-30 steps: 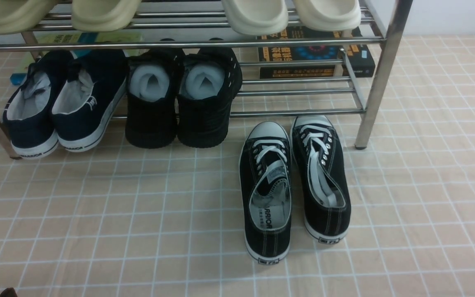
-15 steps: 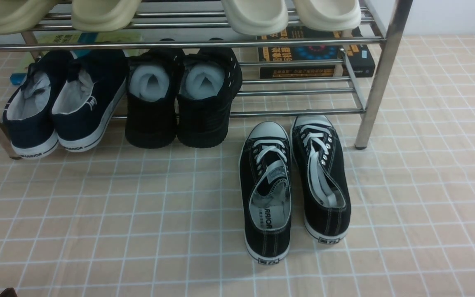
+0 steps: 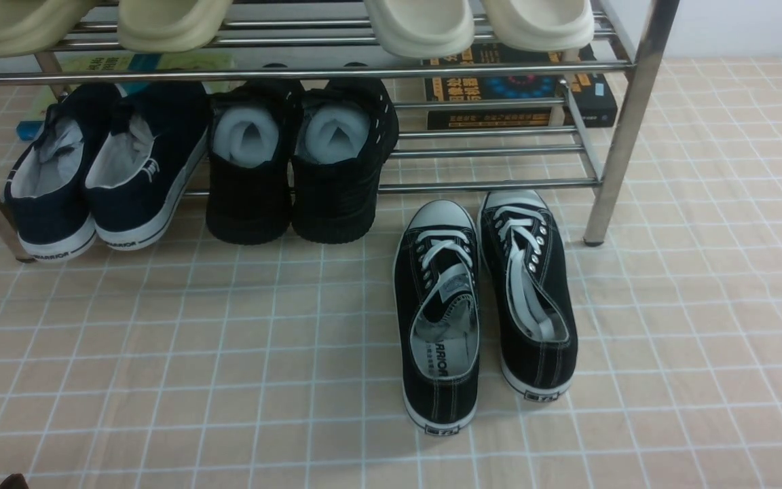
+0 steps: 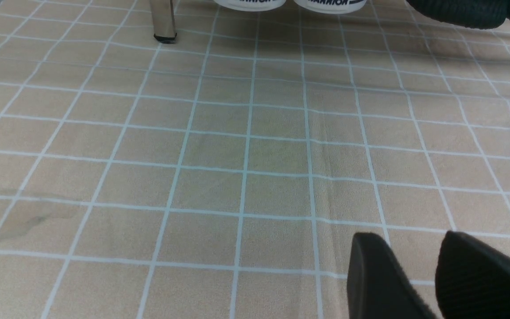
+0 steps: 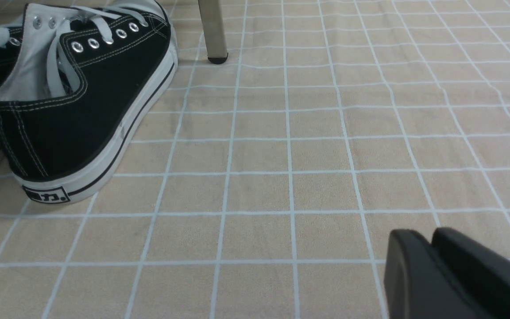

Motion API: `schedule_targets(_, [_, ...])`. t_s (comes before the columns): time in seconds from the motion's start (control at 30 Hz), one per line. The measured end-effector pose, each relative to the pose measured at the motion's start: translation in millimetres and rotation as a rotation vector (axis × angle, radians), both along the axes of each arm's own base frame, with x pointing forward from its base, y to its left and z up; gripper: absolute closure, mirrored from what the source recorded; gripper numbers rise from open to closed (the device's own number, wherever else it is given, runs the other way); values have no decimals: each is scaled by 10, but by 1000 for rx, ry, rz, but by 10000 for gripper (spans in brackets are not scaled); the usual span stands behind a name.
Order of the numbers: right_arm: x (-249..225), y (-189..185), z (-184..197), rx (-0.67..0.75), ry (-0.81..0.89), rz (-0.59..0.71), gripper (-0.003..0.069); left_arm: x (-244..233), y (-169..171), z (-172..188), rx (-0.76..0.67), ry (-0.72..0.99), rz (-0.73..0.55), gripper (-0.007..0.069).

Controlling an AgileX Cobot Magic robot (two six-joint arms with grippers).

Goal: Take the shoes off the shelf from the light coffee tablecloth by hand.

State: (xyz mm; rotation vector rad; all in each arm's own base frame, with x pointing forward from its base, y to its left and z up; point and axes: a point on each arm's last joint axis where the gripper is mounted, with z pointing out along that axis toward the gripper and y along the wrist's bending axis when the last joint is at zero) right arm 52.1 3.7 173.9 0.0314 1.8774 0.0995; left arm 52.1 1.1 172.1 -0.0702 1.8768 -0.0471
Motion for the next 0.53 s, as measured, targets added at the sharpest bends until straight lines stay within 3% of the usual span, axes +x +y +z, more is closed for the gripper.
schedule_targets(0.53, [0,0,0,0,0,0,556,0,0,0,0,0,0,385])
